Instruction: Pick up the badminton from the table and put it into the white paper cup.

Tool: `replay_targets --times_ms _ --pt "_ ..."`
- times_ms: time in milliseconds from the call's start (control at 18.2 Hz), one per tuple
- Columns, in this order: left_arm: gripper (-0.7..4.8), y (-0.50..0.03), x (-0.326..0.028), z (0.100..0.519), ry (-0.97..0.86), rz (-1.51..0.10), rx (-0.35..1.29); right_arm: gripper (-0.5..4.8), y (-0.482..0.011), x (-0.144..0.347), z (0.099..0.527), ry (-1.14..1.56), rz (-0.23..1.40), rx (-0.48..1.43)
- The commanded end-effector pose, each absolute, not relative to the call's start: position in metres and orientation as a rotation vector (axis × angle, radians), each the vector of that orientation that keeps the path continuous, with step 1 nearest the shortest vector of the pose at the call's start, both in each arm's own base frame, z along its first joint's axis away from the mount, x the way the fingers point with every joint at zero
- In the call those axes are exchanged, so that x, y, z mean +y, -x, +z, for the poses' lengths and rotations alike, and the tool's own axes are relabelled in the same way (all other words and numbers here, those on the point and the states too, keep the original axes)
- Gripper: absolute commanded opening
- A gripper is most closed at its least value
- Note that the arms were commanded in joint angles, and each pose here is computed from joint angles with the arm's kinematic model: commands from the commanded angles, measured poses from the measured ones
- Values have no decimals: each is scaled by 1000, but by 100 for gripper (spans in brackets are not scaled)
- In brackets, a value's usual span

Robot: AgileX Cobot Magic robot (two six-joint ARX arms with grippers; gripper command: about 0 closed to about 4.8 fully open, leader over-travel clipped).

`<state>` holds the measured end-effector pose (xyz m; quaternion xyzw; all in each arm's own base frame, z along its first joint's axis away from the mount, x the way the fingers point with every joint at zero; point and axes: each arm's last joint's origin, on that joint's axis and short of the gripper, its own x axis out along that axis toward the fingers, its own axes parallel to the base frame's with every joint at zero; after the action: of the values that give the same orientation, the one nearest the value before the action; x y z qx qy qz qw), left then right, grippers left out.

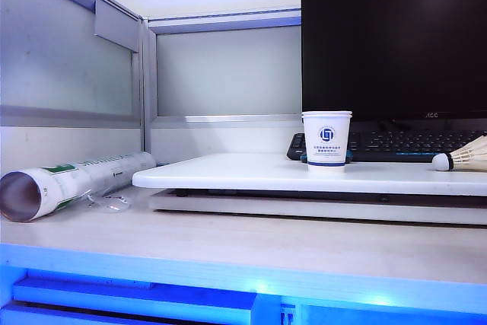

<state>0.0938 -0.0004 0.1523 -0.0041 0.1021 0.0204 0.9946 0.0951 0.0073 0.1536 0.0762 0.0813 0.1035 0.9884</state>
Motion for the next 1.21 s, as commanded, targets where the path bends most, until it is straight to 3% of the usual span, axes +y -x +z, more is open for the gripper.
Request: replay_targets --times_ms 55,275,494,659,824,988,1208 --pt "-5 -93 -5 150 25 -120 226 -6 -95 7 157 -152 208 133" --pt "-5 -93 -9 151 44 -263 221 5 -95 7 159 -150 208 114" --pt "-5 -90 -15 153 66 -480 216 90 -94 6 168 -192 179 97" --pt "-5 -89 -18 153 99 -581 223 187 -91 4 181 -211 115 55" --pt "-5 -87 -19 153 107 -649 225 245 -89 4 190 -210 106 24" --pt "-5 -86 -20 153 114 -695 230 401 -93 3 197 -210 52 24" --pt "-5 -85 -21 154 121 -753 233 403 -117 1 221 -209 -22 34"
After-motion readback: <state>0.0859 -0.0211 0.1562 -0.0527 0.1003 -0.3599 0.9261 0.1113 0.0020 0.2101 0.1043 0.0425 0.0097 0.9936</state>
